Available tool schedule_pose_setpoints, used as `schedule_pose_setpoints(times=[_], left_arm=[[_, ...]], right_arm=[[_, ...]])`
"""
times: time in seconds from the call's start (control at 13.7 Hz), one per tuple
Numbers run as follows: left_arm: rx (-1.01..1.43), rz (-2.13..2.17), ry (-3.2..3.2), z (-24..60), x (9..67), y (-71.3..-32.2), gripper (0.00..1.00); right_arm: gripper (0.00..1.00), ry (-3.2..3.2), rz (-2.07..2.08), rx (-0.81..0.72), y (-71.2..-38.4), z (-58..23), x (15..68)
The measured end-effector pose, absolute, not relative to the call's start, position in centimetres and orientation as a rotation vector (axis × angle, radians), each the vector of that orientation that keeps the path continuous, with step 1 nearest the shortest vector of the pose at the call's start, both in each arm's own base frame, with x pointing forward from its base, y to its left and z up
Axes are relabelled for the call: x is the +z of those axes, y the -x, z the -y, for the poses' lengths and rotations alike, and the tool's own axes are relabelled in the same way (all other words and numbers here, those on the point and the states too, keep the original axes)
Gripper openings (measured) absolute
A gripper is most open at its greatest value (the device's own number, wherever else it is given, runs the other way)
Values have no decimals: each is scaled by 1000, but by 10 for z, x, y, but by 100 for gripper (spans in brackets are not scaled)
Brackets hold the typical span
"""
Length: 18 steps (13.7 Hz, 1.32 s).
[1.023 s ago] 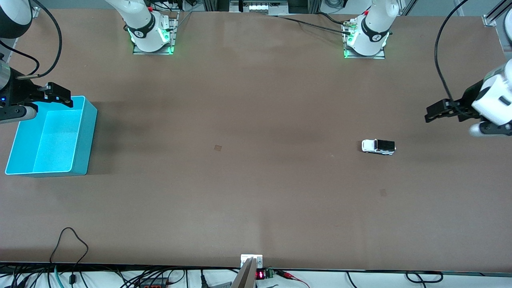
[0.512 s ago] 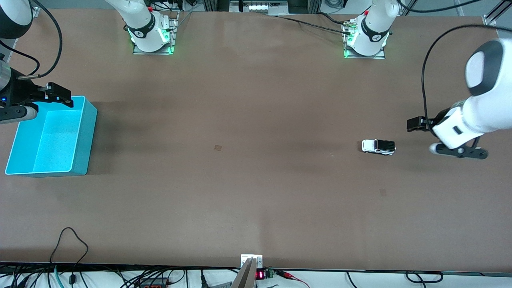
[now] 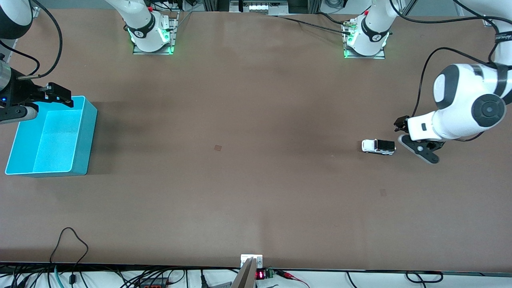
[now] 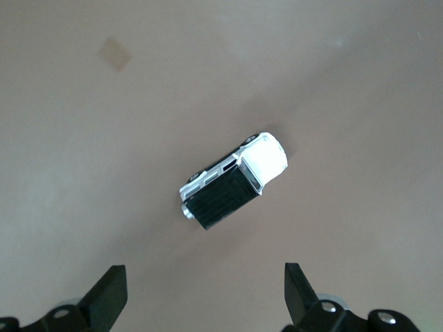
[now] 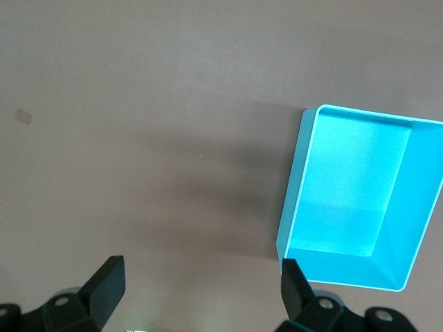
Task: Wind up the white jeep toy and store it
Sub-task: 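Lower the left gripper onto the jeep and close on it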
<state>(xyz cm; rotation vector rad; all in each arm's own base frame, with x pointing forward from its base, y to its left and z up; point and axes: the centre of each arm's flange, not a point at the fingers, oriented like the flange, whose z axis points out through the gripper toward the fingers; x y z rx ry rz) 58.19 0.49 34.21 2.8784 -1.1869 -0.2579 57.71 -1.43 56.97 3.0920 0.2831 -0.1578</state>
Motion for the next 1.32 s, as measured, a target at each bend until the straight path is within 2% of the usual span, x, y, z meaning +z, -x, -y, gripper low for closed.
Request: schedule_pose_setpoints(times=[0.37, 0.8, 1.02, 1.32], left_arm=[[-169, 1690, -2627, 1, 291, -568, 100], [-236, 1895, -2485, 11, 233, -547, 100], [-282, 2031, -2439, 16, 230, -548, 100], [-228, 2174, -2376, 40, 232, -552, 100]], right_arm=[[100, -3092, -283, -160, -577, 14, 569], [100, -3092, -283, -162, -577, 14, 569], [100, -3092, -285, -163, -578, 14, 568], [100, -3092, -285, -164, -578, 14, 568]])
